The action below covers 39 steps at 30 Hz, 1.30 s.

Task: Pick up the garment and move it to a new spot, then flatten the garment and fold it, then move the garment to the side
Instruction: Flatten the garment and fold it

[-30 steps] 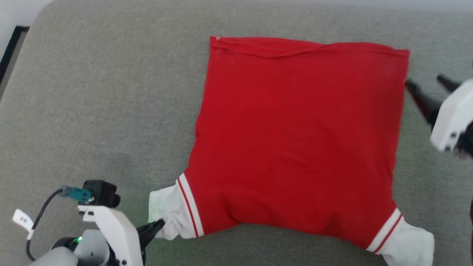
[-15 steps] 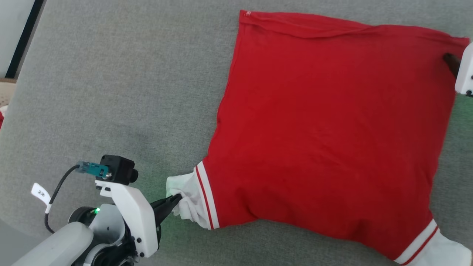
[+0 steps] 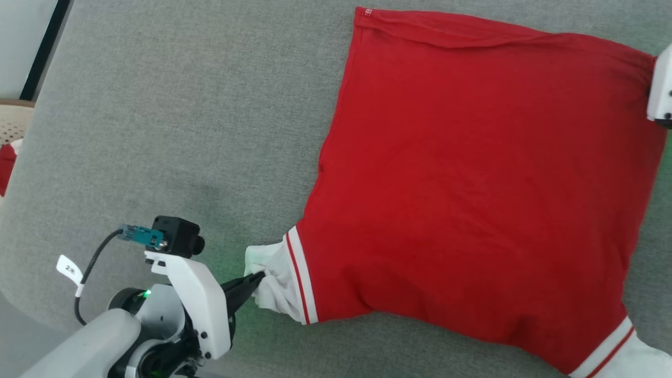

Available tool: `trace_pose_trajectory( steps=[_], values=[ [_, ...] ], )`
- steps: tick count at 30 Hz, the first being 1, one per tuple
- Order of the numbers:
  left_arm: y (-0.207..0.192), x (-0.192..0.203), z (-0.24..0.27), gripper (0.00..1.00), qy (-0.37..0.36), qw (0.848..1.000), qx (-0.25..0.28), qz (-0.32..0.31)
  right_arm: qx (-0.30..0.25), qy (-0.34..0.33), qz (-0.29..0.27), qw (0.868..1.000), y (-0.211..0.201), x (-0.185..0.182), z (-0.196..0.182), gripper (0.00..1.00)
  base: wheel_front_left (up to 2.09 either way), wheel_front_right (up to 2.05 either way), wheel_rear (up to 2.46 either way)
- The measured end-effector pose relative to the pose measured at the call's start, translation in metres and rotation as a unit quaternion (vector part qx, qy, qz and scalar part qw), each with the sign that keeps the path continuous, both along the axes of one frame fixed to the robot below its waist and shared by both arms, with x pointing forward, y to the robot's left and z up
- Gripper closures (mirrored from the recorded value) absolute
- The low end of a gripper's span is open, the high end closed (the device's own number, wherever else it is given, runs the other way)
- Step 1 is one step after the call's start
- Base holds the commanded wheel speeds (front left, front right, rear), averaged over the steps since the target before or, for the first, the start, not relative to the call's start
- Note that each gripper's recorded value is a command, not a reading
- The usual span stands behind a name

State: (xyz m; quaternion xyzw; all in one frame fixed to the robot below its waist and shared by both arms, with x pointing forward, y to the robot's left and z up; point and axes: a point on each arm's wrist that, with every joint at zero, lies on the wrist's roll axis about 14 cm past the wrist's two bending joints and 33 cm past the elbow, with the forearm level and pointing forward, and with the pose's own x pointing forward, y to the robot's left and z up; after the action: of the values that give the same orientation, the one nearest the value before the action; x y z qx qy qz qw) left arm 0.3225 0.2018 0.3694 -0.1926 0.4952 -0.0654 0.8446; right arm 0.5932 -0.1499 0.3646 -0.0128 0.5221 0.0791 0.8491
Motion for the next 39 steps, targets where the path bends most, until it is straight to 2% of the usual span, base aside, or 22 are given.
trace_pose_trajectory(
  steps=[5,14,24,31,39],
  values=[
    [0.005,0.01,0.004,1.0,-0.016,1.0,0.01,-0.004,-0.003,-0.02,0.011,1.0,-0.003,-0.005,0.013,1.0,0.0,0.0,0.0],
    [0.007,0.044,0.021,1.0,-0.076,0.996,0.03,-0.028,0.032,-0.065,0.022,0.997,-0.016,-0.032,0.049,1.0,0.0,0.0,0.0],
    [-0.012,0.072,0.032,1.0,-0.119,0.99,0.027,-0.071,0.054,-0.053,0.046,0.996,-0.033,-0.117,0.063,1.0,0.0,0.0,0.0],
    [-0.022,0.082,0.036,1.0,-0.131,0.987,0.025,-0.086,0.069,-0.03,0.041,0.996,-0.038,-0.179,0.067,1.0,0.0,0.0,0.0],
    [-0.024,0.083,0.033,1.0,-0.133,0.987,0.019,-0.085,0.101,0.033,0.002,0.994,-0.031,-0.235,0.033,1.0,0.0,0.0,0.0]
  ],
)
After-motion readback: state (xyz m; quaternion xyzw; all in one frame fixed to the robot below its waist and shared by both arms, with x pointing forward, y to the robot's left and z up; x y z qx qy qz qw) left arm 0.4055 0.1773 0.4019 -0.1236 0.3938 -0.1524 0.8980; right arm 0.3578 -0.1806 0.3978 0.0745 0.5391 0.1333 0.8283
